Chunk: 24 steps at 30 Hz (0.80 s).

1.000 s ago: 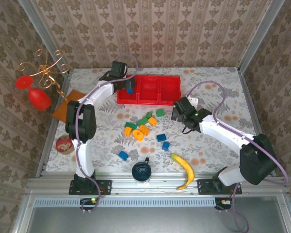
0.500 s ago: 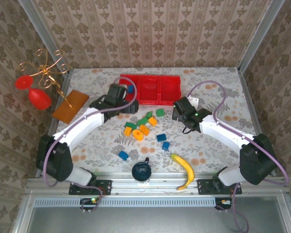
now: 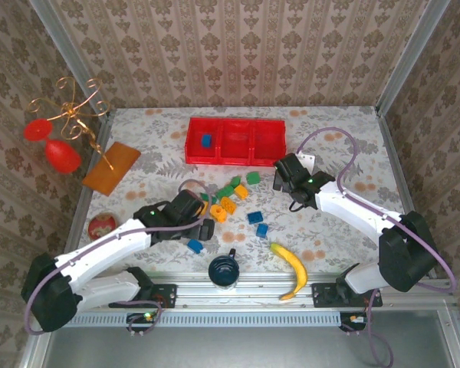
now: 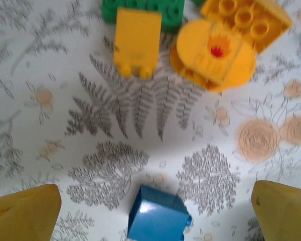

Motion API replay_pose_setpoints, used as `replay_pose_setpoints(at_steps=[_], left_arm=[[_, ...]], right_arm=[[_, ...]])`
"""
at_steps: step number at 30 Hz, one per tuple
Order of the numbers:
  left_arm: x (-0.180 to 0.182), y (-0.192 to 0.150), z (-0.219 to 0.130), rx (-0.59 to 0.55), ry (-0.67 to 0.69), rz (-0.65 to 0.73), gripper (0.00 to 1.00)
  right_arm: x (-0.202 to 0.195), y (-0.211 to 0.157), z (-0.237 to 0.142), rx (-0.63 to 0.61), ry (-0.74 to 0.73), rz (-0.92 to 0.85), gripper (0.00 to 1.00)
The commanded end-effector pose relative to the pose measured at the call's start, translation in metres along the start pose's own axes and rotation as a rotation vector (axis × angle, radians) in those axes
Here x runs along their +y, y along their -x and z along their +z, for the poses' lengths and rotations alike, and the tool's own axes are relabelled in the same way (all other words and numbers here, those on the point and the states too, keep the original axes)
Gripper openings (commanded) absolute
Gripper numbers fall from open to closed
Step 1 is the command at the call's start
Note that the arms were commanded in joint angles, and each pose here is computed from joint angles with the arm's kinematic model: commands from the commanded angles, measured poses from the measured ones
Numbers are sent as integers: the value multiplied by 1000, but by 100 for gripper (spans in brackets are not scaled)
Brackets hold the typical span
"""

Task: Sort the legos into containers by color
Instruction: Pick up the lego from the middle-left of the table.

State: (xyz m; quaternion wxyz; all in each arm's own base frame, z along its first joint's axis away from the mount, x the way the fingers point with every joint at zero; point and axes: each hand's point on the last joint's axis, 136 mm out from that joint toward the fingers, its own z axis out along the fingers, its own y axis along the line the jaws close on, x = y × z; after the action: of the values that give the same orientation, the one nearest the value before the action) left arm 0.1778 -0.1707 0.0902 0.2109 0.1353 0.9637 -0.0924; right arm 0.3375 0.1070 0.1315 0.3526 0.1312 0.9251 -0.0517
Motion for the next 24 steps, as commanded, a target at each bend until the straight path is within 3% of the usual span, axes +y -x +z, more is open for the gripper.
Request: replay_pose_setpoints(at_steps=[1,7,24], left_arm=[[-2,-29,7,68,-9,-30,97],[0,-60,22,170,46,22,93],[30,-57,47,197,174,-48,73]], right_arm=[[0,7,-4,-20,-21,14,100],[0,9,-4,-21,-21,18,100],[0,4,-1,-10,-24,27,100]])
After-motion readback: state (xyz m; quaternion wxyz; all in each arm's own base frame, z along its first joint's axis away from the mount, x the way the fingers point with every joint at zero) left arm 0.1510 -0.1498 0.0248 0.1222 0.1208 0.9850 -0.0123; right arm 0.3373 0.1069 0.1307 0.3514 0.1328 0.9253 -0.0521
